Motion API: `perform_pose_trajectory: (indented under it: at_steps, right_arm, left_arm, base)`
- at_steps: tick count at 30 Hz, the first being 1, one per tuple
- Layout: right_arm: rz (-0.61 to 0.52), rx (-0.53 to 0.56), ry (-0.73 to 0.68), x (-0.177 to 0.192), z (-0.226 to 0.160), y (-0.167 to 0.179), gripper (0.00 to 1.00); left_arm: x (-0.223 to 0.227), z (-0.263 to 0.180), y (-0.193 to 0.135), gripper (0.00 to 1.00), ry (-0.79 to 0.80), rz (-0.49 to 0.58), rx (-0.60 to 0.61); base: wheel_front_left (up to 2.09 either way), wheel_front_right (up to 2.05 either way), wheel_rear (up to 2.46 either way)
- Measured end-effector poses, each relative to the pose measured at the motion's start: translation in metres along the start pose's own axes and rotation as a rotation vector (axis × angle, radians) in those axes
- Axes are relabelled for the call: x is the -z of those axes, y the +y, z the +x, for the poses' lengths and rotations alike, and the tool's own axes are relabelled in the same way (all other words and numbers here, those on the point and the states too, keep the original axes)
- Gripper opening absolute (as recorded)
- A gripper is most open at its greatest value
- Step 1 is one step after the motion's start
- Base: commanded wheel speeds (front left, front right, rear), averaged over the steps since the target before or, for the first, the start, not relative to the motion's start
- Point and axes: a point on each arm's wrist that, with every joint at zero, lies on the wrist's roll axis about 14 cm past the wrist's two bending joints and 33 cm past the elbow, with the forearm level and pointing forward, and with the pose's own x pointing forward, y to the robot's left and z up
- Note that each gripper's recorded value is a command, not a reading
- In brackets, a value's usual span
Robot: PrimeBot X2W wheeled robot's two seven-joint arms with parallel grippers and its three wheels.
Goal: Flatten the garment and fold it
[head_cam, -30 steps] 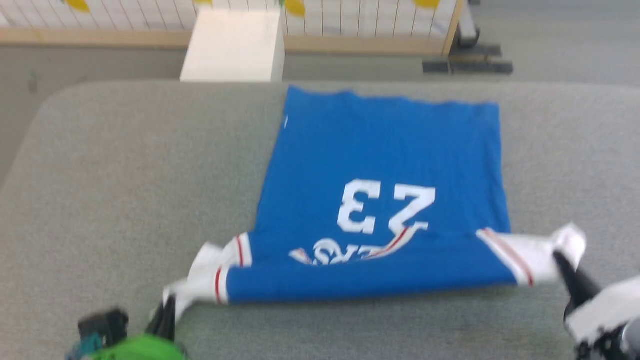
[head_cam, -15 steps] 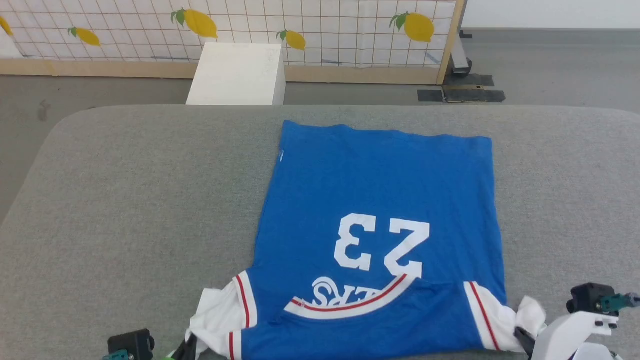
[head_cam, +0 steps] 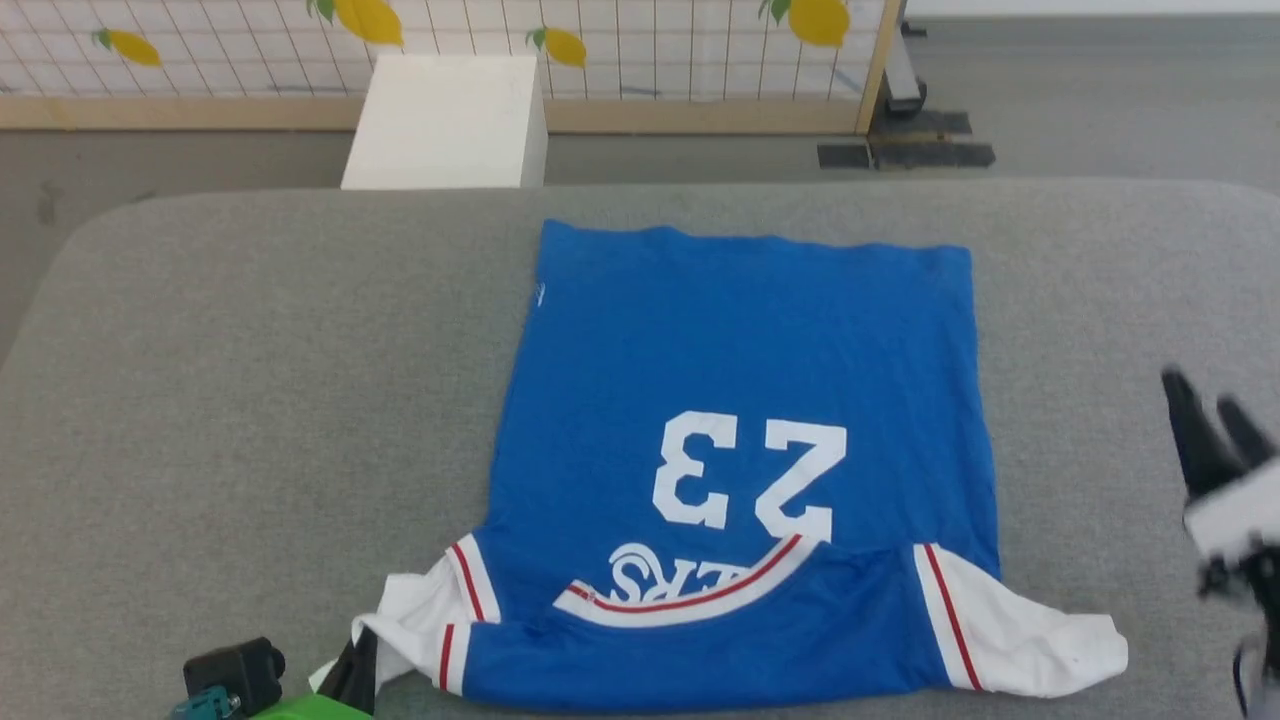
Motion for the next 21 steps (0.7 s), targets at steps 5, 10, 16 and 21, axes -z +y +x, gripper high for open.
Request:
perform_pose_trajectory:
  at_steps: [5,10,16,21]
  right_arm:
    - [-0.095,-0.011,0.039,-0.017,0.047,0.027,1.00]
    - [-0.215,0.020,0.153,-0.014,0.103,0.046,1.00]
    - [-0.356,0.126,0.348,0.016,0.157,0.040,1.00]
    - [-0.466,0.227,0.505,0.050,0.186,0.021,1.00]
  left_arm:
    - [-0.004,0.010,-0.006,0.00,0.015,-0.003,0.022]
    - [-0.008,0.028,-0.008,0.00,0.031,0.000,0.039]
    - [0.003,0.046,-0.002,0.00,0.090,-0.004,0.029]
    - [0.013,0.057,0.007,0.00,0.132,-0.010,0.014]
  base:
    - [0.00,0.00,0.00]
    - [0.00,0.00,0.00]
    - [0.00,0.00,0.00]
    - [0.00,0.00,0.00]
